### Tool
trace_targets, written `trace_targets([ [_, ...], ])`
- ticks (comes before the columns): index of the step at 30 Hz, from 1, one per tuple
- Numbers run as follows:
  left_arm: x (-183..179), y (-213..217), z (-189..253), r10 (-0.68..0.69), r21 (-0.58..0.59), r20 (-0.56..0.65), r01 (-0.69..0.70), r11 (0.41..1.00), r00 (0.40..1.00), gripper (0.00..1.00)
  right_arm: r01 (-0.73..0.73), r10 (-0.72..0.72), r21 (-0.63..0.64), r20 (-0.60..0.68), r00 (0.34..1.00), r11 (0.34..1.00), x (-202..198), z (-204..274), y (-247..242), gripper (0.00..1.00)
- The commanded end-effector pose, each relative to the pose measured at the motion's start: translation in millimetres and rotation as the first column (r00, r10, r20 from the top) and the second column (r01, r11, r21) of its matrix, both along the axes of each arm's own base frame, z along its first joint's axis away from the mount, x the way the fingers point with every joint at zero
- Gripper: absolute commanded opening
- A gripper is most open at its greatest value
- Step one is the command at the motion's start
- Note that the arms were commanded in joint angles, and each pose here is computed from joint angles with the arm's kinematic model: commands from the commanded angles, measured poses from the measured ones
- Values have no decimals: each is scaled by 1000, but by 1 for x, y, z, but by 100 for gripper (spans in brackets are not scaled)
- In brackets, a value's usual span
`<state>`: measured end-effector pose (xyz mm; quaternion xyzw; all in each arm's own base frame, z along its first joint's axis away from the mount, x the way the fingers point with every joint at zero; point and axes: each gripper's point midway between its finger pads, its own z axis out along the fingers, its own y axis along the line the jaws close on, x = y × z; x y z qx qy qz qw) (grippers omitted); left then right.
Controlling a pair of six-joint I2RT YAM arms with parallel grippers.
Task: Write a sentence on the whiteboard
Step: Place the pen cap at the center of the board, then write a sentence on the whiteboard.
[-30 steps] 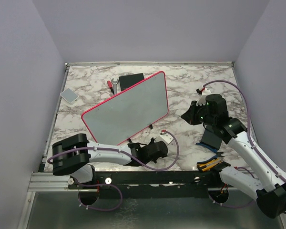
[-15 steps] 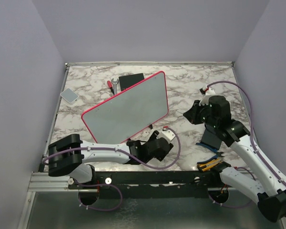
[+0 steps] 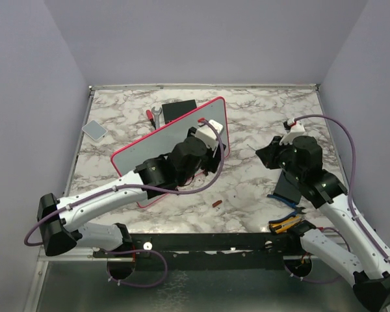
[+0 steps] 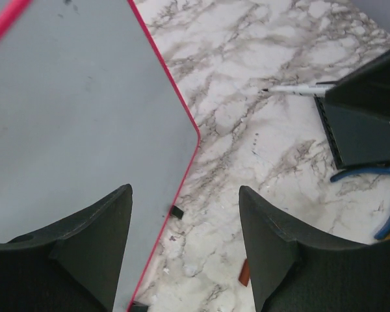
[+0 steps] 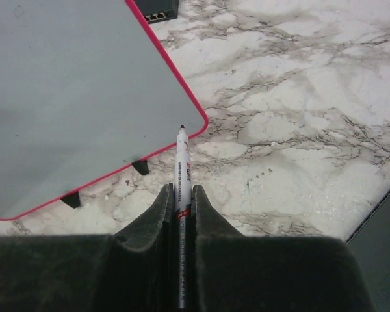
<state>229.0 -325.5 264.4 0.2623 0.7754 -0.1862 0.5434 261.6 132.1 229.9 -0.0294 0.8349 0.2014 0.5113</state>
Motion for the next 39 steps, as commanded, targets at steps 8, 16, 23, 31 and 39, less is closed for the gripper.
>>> trace_targets([
  [8, 23, 14, 102, -50, -62, 105, 56, 997, 993, 67, -34, 32, 25, 86, 996, 999, 7, 12, 7, 0],
  [16, 98, 71, 126, 168, -105, 111, -156, 982, 980, 70, -221, 205, 69, 187, 961, 973, -6, 36, 34, 0],
  [23, 137, 145, 137, 342, -197, 67, -323, 926, 937, 71, -441, 379, 131, 336, 862, 888, -26, 68, 72, 0],
  [31, 145, 242, 92, 584, -183, 11, -572, 799, 812, 75, -577, 460, 154, 456, 762, 802, -46, 91, 138, 0],
  [39, 144, 322, 46, 752, -165, -24, -745, 646, 658, 75, -696, 581, 96, 475, 661, 712, -74, 91, 233, 0],
])
